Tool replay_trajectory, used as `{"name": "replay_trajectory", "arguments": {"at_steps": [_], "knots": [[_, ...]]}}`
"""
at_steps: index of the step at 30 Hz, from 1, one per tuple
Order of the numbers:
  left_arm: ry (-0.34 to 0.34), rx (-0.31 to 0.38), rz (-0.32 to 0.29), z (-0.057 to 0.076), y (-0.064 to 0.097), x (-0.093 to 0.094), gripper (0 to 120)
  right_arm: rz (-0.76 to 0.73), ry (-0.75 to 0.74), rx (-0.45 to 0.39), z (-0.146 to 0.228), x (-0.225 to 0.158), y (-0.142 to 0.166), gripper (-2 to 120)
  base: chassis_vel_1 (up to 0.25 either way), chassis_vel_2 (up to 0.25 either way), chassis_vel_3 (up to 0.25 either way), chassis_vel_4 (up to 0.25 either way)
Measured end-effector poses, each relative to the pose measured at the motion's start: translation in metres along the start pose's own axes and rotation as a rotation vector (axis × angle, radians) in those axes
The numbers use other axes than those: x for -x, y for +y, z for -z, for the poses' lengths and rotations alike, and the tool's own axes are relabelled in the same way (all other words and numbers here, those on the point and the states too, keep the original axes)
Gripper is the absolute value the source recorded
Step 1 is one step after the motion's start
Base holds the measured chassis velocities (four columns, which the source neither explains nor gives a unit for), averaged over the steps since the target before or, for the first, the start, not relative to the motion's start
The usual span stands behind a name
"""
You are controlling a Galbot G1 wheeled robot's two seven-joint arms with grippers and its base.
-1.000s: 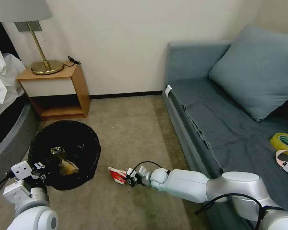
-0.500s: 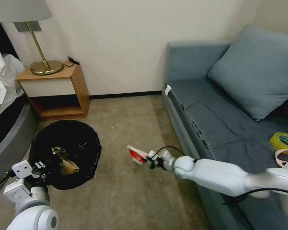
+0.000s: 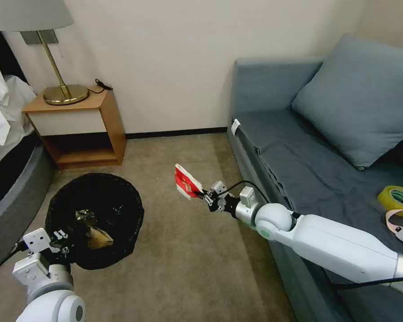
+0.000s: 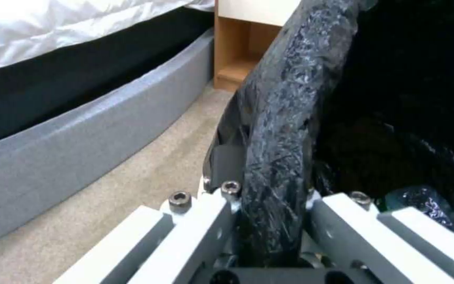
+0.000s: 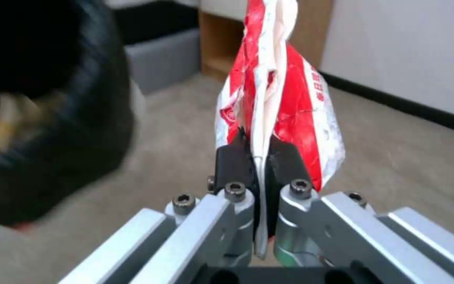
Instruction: Pick up the trash bin, then pick up the garbage on the floor and place it into the trash bin.
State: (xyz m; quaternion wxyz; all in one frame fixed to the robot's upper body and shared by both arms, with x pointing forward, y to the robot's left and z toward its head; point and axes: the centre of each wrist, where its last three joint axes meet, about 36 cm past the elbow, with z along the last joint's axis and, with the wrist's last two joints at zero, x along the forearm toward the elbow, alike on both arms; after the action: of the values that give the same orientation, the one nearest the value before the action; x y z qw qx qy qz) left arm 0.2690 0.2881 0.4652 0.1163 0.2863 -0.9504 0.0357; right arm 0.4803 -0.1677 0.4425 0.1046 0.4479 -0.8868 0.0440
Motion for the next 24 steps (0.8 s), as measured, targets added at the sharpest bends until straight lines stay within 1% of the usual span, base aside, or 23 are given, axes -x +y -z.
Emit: {"name": "replay_trajectory", "arguments": {"at_steps": [1, 5, 6, 7, 10, 11, 14, 16, 19, 24], "knots": [[0.0, 0.0, 0.0, 0.0, 0.0, 0.0, 2, 0.0, 0.0, 0.0, 0.0, 0.0, 0.0, 0, 0.0, 0.0, 0.0, 0.0], [0.002, 0.003, -0.004, -0.001, -0.002, -0.001, 2, 0.061, -0.05, 0.056, 0.025, 0.0, 0.04, 0, 0.0, 0.0, 0.0, 0.0], [0.002, 0.003, -0.004, -0.001, -0.002, -0.001, 2, 0.061, -0.05, 0.056, 0.025, 0.0, 0.04, 0, 0.0, 0.0, 0.0, 0.0], [0.002, 0.004, -0.004, -0.001, -0.003, -0.001, 2, 0.073, -0.056, 0.068, 0.029, 0.001, 0.047, 0, 0.0, 0.0, 0.0, 0.0], [0.005, 0.007, -0.006, -0.002, -0.005, -0.002, 2, 0.132, -0.075, 0.099, 0.041, 0.009, 0.078, 0, 0.0, 0.0, 0.0, 0.0], [0.005, 0.007, -0.006, -0.002, -0.005, -0.002, 2, 0.132, -0.075, 0.099, 0.041, 0.009, 0.078, 0, 0.0, 0.0, 0.0, 0.0], [0.007, 0.006, -0.009, -0.003, -0.008, -0.003, 2, 0.18, -0.071, 0.101, 0.045, 0.02, 0.099, 0, 0.0, 0.0, 0.0, 0.0], [0.008, 0.006, -0.01, -0.004, -0.009, -0.003, 2, 0.195, -0.066, 0.098, 0.044, 0.023, 0.104, 0, 0.0, 0.0, 0.0, 0.0], [0.011, 0.006, -0.014, -0.005, -0.013, -0.005, 2, 0.231, -0.025, 0.084, 0.033, 0.04, 0.119, 0, 0.0, 0.0, 0.0, 0.0], [0.009, 0.01, -0.026, -0.005, -0.018, -0.009, 2, 0.25, 0.01, 0.056, 0.021, 0.055, 0.126, 0, 0.0, 0.0, 0.0, 0.0]]}}
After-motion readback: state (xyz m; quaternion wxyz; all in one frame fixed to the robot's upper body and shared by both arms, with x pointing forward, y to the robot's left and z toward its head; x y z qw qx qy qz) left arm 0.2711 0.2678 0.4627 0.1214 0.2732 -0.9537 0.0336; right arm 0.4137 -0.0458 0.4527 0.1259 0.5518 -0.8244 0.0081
